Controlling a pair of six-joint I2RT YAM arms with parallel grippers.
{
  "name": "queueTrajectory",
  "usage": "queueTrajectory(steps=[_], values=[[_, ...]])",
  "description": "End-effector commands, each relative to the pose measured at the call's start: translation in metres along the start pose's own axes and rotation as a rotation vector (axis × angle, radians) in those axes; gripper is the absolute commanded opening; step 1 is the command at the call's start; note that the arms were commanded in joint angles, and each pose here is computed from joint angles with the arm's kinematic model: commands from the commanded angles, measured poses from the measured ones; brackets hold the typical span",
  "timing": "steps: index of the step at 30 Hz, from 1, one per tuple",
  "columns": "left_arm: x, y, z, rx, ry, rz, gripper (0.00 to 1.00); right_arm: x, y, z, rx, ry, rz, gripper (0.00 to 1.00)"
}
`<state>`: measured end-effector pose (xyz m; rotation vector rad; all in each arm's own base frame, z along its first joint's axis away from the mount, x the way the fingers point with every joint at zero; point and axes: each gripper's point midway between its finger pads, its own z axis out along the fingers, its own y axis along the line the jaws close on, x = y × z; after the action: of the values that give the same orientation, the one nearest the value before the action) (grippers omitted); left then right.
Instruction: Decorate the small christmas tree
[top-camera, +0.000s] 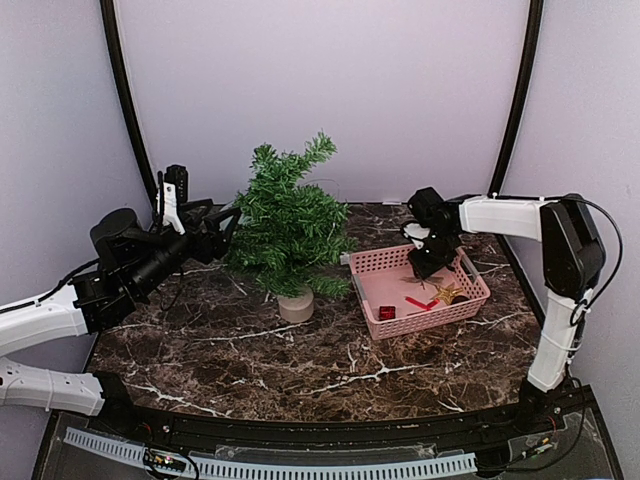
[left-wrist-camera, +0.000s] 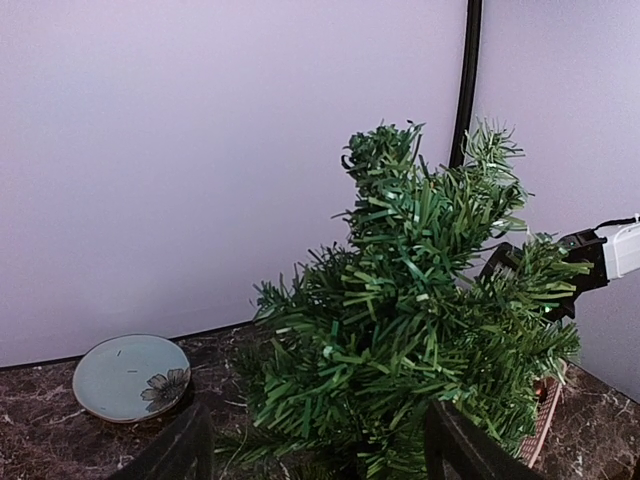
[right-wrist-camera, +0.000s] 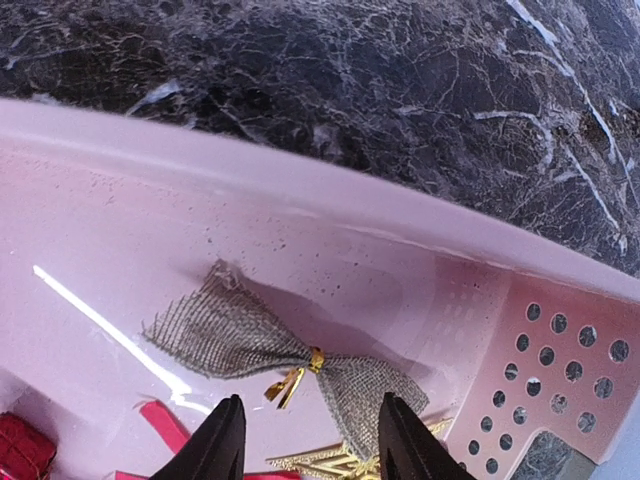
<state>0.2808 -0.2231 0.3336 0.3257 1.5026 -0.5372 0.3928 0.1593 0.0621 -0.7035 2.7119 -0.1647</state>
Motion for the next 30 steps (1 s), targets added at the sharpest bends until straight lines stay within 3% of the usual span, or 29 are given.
queueTrajectory(steps=[1,14,18,21,24,30], values=[[-0.002,0.001,0.000,0.007,-0.019,-0.010,0.74,-0.003,-0.003,-0.009,-0.045,-0.043,-0.004,0.45],[-0.003,0.001,-0.001,0.011,-0.022,-0.012,0.74,-0.001,-0.001,0.024,-0.093,0.008,-0.049,0.37],[-0.004,0.002,-0.002,0.005,-0.023,-0.016,0.74,0.001,0.001,0.033,-0.104,0.024,-0.059,0.27],[-0.004,0.003,-0.004,0.004,-0.024,-0.021,0.74,0.003,0.003,0.035,-0.114,0.036,-0.061,0.13],[-0.005,0.004,-0.005,-0.002,-0.029,-0.031,0.74,0.004,0.003,0.030,-0.114,0.034,-0.059,0.01],[-0.007,0.007,-0.007,-0.011,-0.037,-0.056,0.74,-0.014,-0.004,-0.026,-0.090,-0.105,-0.009,0.00]])
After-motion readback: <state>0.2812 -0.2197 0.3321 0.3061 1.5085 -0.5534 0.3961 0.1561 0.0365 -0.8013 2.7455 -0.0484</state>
